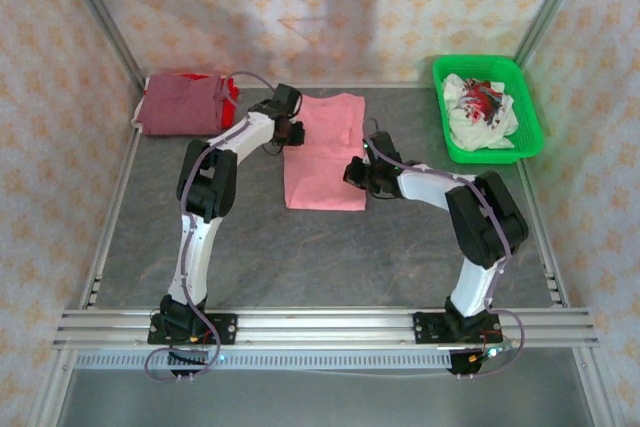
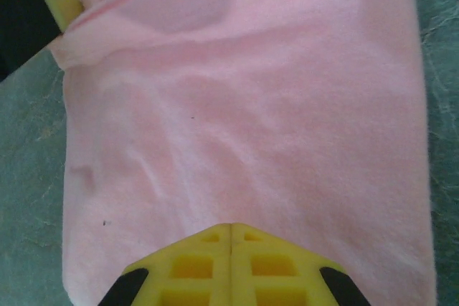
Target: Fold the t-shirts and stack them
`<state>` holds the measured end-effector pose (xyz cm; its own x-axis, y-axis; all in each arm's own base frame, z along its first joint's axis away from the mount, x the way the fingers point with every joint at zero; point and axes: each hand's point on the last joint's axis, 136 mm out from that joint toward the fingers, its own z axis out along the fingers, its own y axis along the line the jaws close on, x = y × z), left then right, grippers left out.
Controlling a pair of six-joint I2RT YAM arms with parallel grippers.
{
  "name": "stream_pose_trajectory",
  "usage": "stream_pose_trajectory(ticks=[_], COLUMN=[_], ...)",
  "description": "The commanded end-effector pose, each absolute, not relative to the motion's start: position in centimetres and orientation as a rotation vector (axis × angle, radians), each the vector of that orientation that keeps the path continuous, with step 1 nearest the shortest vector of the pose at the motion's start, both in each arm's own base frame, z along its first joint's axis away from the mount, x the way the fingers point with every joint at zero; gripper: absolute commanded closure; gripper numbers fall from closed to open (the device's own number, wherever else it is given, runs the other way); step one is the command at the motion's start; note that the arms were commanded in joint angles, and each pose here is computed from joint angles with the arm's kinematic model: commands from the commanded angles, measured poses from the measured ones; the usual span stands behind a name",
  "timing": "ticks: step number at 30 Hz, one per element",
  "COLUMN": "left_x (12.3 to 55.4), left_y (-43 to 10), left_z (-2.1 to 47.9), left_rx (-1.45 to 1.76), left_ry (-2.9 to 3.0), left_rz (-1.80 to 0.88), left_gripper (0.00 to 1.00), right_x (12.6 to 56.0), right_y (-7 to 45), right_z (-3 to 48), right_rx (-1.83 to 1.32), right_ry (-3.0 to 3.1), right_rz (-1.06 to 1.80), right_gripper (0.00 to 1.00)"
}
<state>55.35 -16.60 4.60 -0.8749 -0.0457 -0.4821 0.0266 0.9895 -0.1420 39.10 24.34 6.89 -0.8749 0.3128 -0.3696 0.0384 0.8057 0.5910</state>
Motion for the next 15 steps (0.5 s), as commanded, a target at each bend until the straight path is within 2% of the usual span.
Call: stream_pose_trajectory(ticks=[1, 5, 8, 11, 15], left_x=[56.6, 55.6, 52.1, 47.6, 42.7], left_y=[-16.2, -17.1, -18.6, -20.5, -22.2], left_z=[10.7, 15.4, 16.6, 16.1, 12.6], left_rx=[0.018, -0.005, -0.008, -0.009, -0.019], left_ry=[2.545, 2.474, 2.445, 2.413, 2.438], left_rz=[-0.163, -0.254, -0.337, -0.441, -0.573], left_gripper=[0.77, 0.77, 0.76, 0.77, 0.79], right_x=[39.3, 39.3, 39.0, 38.1, 36.5], right_y=[23.7, 23.5, 23.7, 24.2, 24.4], right_z=[8.7, 8.7, 8.8, 9.3, 9.3], right_rx=[0.236, 0.240, 0.255, 0.267, 0.288], right_ry=[2.484, 2.483, 2.490, 2.489, 2.505], right_rz=[0.786, 0.782, 0.817, 0.880, 0.950], right_gripper=[1.00, 1.00, 1.00, 1.00, 1.00])
